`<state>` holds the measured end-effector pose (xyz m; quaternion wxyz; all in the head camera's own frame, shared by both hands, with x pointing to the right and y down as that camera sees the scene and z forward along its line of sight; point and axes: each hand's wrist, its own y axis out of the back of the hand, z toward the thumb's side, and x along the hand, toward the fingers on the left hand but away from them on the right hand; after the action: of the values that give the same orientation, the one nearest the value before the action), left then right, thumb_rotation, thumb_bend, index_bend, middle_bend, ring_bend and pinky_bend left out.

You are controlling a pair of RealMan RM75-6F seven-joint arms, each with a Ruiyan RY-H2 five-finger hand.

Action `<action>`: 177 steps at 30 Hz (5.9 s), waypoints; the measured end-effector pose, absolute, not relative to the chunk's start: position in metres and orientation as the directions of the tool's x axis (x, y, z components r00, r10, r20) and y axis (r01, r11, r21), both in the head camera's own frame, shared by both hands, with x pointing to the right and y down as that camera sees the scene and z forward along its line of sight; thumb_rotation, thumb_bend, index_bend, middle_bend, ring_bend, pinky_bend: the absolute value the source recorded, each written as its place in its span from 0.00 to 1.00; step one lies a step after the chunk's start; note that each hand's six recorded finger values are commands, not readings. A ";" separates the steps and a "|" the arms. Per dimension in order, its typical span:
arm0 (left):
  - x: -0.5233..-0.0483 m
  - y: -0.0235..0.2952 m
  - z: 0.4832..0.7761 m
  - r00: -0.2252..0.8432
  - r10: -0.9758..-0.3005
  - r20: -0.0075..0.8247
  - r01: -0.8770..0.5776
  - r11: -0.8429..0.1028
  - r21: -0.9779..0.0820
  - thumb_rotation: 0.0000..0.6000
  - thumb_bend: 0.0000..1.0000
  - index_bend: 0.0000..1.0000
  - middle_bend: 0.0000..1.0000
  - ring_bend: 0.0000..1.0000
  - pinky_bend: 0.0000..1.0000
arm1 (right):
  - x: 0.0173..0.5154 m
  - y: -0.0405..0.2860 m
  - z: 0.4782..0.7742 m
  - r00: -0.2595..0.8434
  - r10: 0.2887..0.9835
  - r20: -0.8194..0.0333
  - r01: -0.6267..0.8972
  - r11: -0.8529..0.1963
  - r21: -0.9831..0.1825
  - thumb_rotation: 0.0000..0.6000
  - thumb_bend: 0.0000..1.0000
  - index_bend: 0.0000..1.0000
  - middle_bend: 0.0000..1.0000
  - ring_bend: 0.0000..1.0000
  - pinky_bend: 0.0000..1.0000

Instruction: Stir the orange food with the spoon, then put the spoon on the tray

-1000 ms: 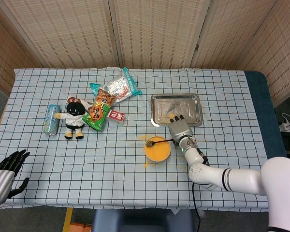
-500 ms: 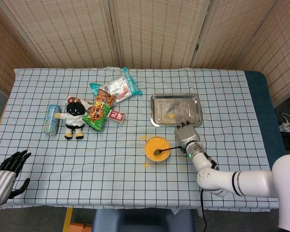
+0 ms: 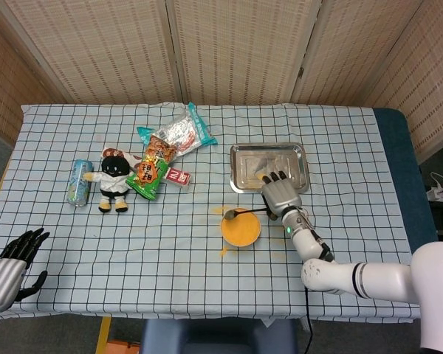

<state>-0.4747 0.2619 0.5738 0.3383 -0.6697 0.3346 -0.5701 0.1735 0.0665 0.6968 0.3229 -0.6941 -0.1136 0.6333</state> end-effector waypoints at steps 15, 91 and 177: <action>-0.476 0.262 0.573 0.124 -0.835 0.536 -0.062 -0.545 -0.836 1.00 0.43 0.00 0.00 0.00 0.14 | 0.175 0.077 0.708 0.121 0.477 -0.870 -0.347 -0.801 -0.488 1.00 0.63 0.84 0.11 0.00 0.00; -0.471 0.266 0.572 0.134 -0.836 0.531 -0.046 -0.541 -0.840 1.00 0.43 0.00 0.00 0.00 0.14 | 0.208 0.099 0.674 0.159 0.449 -0.879 -0.304 -0.825 -0.476 1.00 0.63 0.84 0.11 0.00 0.00; -0.470 0.265 0.573 0.144 -0.830 0.539 -0.048 -0.550 -0.834 1.00 0.43 0.00 0.00 0.00 0.14 | 0.195 0.070 0.681 0.165 0.582 -0.796 -0.193 -0.773 -0.605 1.00 0.63 0.84 0.12 0.00 0.00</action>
<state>-0.4702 0.2652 0.5734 0.3448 -0.6731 0.3260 -0.5672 0.1950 0.0697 0.6809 0.3072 -0.6988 -0.1390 0.6308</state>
